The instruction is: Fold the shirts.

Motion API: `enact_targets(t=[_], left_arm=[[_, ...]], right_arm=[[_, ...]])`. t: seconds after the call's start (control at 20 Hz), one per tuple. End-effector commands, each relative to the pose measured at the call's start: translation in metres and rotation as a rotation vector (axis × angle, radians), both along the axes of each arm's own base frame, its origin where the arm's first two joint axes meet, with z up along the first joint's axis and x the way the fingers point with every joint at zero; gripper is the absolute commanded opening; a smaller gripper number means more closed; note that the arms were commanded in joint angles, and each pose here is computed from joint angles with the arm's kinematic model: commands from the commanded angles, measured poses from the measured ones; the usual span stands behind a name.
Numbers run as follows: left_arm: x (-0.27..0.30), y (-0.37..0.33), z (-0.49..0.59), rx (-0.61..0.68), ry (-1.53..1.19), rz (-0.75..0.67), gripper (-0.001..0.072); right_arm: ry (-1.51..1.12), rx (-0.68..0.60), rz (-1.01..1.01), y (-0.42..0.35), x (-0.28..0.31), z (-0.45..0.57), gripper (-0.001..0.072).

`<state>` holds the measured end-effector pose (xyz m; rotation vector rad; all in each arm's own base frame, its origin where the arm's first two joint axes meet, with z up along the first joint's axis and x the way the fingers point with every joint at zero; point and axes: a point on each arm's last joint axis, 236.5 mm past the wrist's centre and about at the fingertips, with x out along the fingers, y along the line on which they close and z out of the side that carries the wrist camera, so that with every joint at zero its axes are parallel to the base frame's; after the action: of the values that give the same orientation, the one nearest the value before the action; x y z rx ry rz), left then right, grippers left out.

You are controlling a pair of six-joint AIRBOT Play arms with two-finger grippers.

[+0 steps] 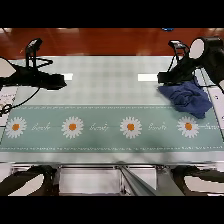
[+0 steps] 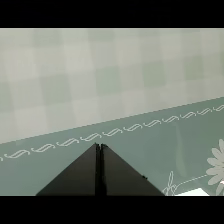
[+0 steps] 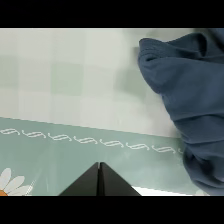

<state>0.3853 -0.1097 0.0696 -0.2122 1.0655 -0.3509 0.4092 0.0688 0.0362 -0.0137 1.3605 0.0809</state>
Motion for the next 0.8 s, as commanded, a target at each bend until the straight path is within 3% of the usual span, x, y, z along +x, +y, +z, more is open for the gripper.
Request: enact_targets(t=[0.0, 0.25, 0.55, 0.6, 0.65, 0.7, 0.75], left_arm=[[0.0, 0.0, 0.0, 0.0, -0.001, -0.001, 0.0022], [0.001, 0.0, 0.0, 0.0, -0.003, 0.0, 0.0022], [0.065, 0.014, 0.03, -0.011, -0.271, 0.125, 0.0025], [0.075, 0.017, 0.034, -0.013, -0.31, 0.146, 0.0072], [0.085, 0.02, 0.038, -0.014, -0.35, 0.168, 0.0254], [0.092, 0.023, 0.041, -0.015, -0.381, 0.185, 0.049], [0.1, 0.028, 0.047, -0.021, -0.411, 0.211, 0.0509]], right_arm=[[-0.001, 0.0, 0.002, 0.001, 0.0, 0.0, 0.0022], [-0.175, -0.026, 0.054, -0.002, 0.039, 0.012, 0.0022], [-0.545, 0.04, 0.041, 0.013, 0.112, 0.059, 0.0022], [-0.593, 0.055, 0.038, 0.016, 0.12, 0.068, 0.0023], [-0.639, 0.077, 0.032, 0.02, 0.127, 0.076, 0.0023], [-0.684, 0.095, 0.027, 0.022, 0.134, 0.085, 0.0023], [-0.699, 0.101, 0.025, 0.023, 0.135, 0.09, 0.0065]])
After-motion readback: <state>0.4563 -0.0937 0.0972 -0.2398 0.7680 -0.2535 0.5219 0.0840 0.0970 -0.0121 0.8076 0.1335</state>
